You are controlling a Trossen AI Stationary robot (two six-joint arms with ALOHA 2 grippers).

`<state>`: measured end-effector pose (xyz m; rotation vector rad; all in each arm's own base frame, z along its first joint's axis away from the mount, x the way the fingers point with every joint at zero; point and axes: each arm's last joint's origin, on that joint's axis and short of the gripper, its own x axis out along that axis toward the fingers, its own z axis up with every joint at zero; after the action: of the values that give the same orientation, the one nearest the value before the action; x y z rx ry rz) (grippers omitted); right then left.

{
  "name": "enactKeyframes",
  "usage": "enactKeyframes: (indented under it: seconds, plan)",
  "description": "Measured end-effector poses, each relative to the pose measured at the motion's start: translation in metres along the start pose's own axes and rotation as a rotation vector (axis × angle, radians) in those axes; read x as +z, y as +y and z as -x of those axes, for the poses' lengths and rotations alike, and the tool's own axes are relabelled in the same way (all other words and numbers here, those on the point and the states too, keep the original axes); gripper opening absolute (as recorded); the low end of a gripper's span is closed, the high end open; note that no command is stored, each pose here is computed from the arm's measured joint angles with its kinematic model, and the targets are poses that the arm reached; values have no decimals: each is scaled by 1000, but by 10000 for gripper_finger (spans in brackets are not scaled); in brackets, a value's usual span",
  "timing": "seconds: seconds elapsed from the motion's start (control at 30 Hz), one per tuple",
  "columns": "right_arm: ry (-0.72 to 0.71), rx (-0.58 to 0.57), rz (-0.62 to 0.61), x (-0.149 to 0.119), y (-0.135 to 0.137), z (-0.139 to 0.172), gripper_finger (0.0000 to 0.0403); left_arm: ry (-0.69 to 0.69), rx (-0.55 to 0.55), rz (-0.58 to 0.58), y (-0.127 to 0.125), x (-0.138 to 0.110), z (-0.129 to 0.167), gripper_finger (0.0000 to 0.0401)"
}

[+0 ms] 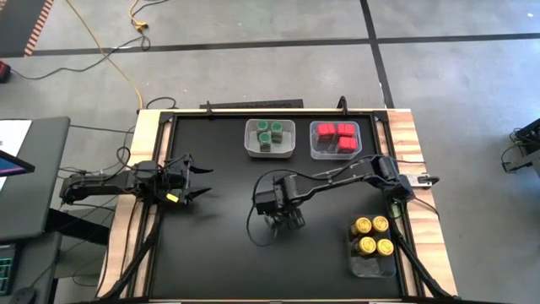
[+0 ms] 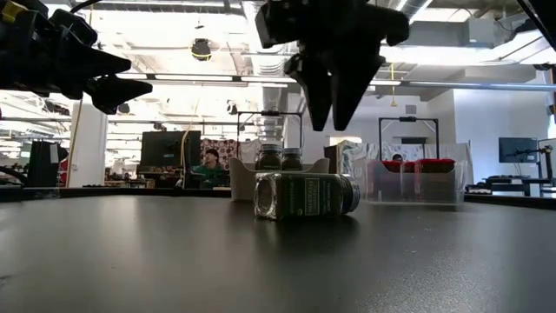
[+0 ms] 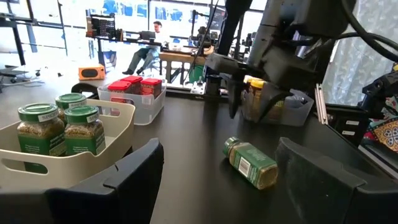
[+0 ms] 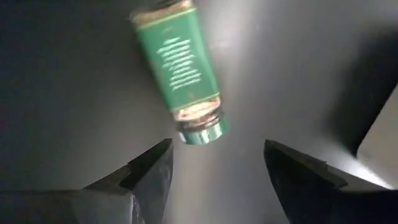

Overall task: Sort spices by type
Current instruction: Put the green seasoning bottle into the white bin

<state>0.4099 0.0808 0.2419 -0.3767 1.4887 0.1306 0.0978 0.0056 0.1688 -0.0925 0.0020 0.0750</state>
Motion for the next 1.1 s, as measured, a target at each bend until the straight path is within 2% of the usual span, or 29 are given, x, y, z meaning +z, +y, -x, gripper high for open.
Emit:
enactKeyframes:
  seconds: [0.13, 0.43, 0.63, 0.97, 1.1]
  plan:
    - [-21, -1, -127, 2, -1, 0, 281, 0, 0, 0, 0, 0, 0, 297]
    - [-142, -6, -180, 14, -2, 1, 281, 0, 0, 0, 0, 0, 0, 297]
    - [-164, 2, -289, 15, -5, 1, 286, 0, 0, 0, 0, 0, 0, 297]
    - [-146, 2, -384, 11, -23, -2, 362, 0, 0, 0, 0, 0, 0, 297]
    - [-150, -1, -402, 11, -30, -3, 376, 0, 0, 0, 0, 0, 0, 297]
